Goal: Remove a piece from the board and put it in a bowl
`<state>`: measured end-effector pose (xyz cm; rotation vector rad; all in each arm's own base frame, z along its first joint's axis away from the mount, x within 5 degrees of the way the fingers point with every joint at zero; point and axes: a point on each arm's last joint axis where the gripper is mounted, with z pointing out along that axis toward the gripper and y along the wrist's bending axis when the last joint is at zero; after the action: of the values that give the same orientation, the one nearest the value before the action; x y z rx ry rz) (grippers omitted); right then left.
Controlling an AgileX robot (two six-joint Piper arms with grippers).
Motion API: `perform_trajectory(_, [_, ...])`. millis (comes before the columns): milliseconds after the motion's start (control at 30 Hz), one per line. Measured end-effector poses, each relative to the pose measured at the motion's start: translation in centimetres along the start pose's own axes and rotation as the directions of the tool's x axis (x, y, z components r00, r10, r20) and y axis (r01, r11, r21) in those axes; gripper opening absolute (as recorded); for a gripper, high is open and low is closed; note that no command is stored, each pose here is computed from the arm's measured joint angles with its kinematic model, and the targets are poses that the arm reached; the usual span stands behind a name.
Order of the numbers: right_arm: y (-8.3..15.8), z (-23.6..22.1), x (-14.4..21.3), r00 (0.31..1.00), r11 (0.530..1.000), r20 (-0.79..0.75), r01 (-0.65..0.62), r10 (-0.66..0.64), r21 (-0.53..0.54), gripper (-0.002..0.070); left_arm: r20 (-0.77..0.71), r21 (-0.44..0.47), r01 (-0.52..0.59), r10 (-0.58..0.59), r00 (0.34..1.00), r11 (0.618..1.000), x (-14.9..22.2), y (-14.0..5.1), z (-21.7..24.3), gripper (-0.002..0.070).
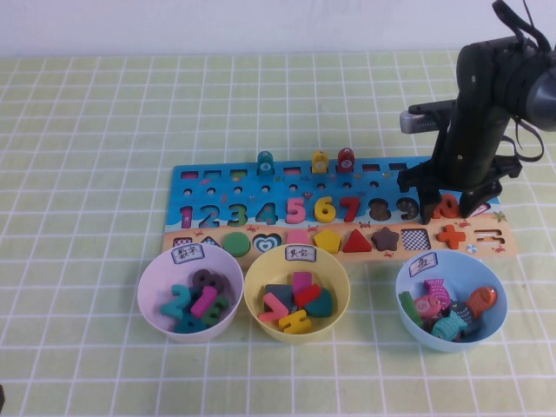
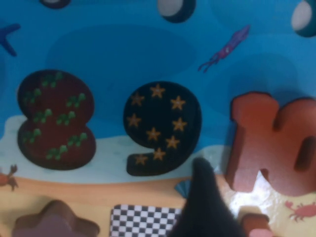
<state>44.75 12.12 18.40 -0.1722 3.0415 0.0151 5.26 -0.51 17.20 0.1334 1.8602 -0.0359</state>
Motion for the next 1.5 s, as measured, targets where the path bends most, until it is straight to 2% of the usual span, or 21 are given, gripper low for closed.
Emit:
perform_trajectory(167, [-0.2, 0.0, 0.0, 1.000, 1.000, 0.001, -0.004, 0.004, 0.004, 0.0321, 0.000, 0.000, 0.000, 0.000, 1.000, 1.000, 0.0, 0.0, 0.0, -0.0003])
perform_trajectory(667, [-0.3, -0.2, -0.1, 1.000, 1.000, 0.007, -0.003, 0.002, 0.009, 0.0321, 0.000, 0.000, 0.000, 0.000, 1.000, 1.000, 0.0, 0.0, 0.0, -0.0003])
perform_trajectory(1100, [-0.3, -3.2, 0.2, 0.997, 0.999, 0.064, 0.045, -0.046, 0.012, 0.0321, 0.000, 0.000, 0.000, 0.000, 1.000, 1.000, 0.0, 0.0, 0.0, -0.0003])
perform_trajectory(1267, [1.7, -5.3, 0.9, 0.981, 0.986, 0.101, 0.167, -0.168, 0.017, 0.0321, 0.000, 0.000, 0.000, 0.000, 1.000, 1.000, 0.0, 0.0, 0.0, -0.0003])
perform_trajectory(1500, [7.7, -8.7, 3.2, 0.917, 0.931, 0.171, 0.365, -0.362, 0.009, 0.0321, 0.000, 0.000, 0.000, 0.000, 1.000, 1.000, 0.0, 0.0, 0.0, -0.0003])
